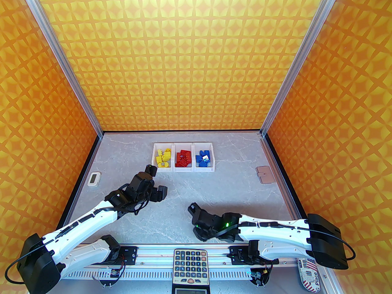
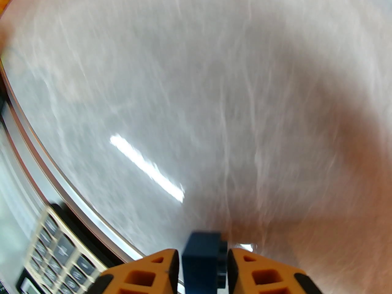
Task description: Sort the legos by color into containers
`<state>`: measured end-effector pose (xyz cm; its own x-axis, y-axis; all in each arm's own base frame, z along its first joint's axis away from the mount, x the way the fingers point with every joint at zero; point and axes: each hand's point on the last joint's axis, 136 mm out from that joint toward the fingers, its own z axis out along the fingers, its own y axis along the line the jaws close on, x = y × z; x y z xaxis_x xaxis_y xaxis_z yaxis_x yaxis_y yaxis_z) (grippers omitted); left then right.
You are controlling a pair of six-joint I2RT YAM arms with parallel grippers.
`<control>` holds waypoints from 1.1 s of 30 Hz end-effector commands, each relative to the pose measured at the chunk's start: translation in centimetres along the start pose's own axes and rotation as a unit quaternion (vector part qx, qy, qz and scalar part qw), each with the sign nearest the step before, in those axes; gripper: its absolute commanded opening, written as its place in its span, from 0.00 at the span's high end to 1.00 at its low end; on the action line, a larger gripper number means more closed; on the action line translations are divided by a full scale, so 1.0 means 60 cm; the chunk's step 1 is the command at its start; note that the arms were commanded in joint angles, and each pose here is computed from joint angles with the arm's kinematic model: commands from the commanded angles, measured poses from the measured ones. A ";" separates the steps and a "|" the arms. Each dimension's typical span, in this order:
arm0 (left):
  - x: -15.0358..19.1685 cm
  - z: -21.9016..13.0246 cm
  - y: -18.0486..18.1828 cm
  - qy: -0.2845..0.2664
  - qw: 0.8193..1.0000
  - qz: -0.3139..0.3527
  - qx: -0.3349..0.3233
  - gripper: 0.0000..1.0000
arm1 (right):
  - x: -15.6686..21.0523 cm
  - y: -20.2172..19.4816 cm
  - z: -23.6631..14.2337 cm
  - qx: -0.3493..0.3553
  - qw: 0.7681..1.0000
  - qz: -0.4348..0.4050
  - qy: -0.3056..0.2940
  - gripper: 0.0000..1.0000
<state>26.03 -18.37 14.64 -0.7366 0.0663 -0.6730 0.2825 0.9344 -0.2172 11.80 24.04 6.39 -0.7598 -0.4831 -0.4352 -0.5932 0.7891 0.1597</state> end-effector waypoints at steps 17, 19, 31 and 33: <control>-0.017 -0.047 -0.001 -0.033 0.999 -0.012 0.008 0.18 | 0.048 0.005 0.008 -0.049 0.997 -0.005 0.063 0.43; -0.019 -0.045 -0.002 -0.033 0.999 -0.010 0.009 0.18 | 0.055 0.008 0.017 -0.046 0.996 -0.006 0.071 0.43; -0.013 -0.038 0.000 -0.025 1.000 -0.008 0.005 0.18 | 0.070 0.007 0.042 -0.032 0.995 -0.001 0.091 0.71; -0.012 -0.039 0.000 -0.026 1.000 -0.010 0.006 0.18 | 0.068 0.002 0.041 -0.023 0.996 0.001 0.088 0.76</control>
<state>25.21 -17.82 16.62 -0.7119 0.0316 -0.7016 0.2838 0.9267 -0.2462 9.38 23.48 2.96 -0.7857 -0.5508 -0.2816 -0.6111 0.7618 0.2151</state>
